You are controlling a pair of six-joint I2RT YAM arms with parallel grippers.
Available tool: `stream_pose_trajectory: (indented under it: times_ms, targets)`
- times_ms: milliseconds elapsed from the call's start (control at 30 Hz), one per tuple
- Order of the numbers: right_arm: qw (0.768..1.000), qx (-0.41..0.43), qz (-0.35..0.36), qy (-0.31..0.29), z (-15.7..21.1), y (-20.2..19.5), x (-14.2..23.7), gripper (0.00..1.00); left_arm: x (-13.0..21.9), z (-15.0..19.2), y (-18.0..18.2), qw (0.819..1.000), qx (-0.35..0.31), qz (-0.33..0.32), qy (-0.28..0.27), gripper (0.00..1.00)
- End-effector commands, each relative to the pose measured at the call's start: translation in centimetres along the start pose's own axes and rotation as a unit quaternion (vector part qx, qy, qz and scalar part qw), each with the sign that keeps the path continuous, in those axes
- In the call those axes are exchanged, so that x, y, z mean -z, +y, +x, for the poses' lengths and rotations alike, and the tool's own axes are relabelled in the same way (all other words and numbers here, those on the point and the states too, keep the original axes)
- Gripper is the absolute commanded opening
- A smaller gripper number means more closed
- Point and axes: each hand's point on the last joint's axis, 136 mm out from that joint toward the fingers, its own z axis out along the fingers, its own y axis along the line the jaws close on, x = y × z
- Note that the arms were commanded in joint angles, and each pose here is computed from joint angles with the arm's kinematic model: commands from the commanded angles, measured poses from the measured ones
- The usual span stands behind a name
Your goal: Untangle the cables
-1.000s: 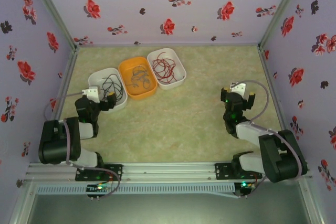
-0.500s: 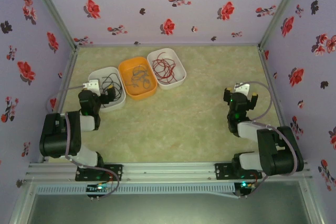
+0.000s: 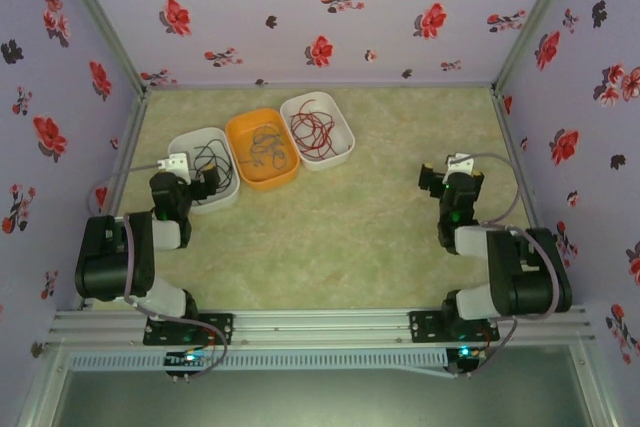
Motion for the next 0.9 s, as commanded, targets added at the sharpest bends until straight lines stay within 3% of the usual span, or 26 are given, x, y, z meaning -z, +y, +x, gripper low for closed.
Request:
stream_pose_trajectory:
  times_ms: [0,233,333,600,867]
  targets:
    - [1.000,-0.022,-0.008,-0.020,0.0,0.1,-0.7,0.99,-0.2,-0.5,0.1,1.000,-0.009,-0.007,-0.007,1.00]
    - [0.997,-0.061,0.035,-0.026,0.6,-2.2,-0.9,0.99,-0.2,-0.4,0.2,1.000,-0.008,-0.007,-0.007,1.00]
    - [0.997,-0.064,0.042,0.008,0.8,-2.4,-1.9,0.99,-0.2,-0.4,0.1,1.000,-0.009,-0.007,-0.007,1.00]
    - [0.996,-0.039,-0.078,0.023,0.8,1.2,-2.4,0.99,-0.3,-0.4,0.1,1.000,-0.009,-0.007,-0.006,1.00]
    - [0.996,-0.038,-0.077,0.023,0.9,1.1,-2.4,0.99,-0.3,-0.5,0.1,1.000,-0.010,-0.006,-0.006,1.00]
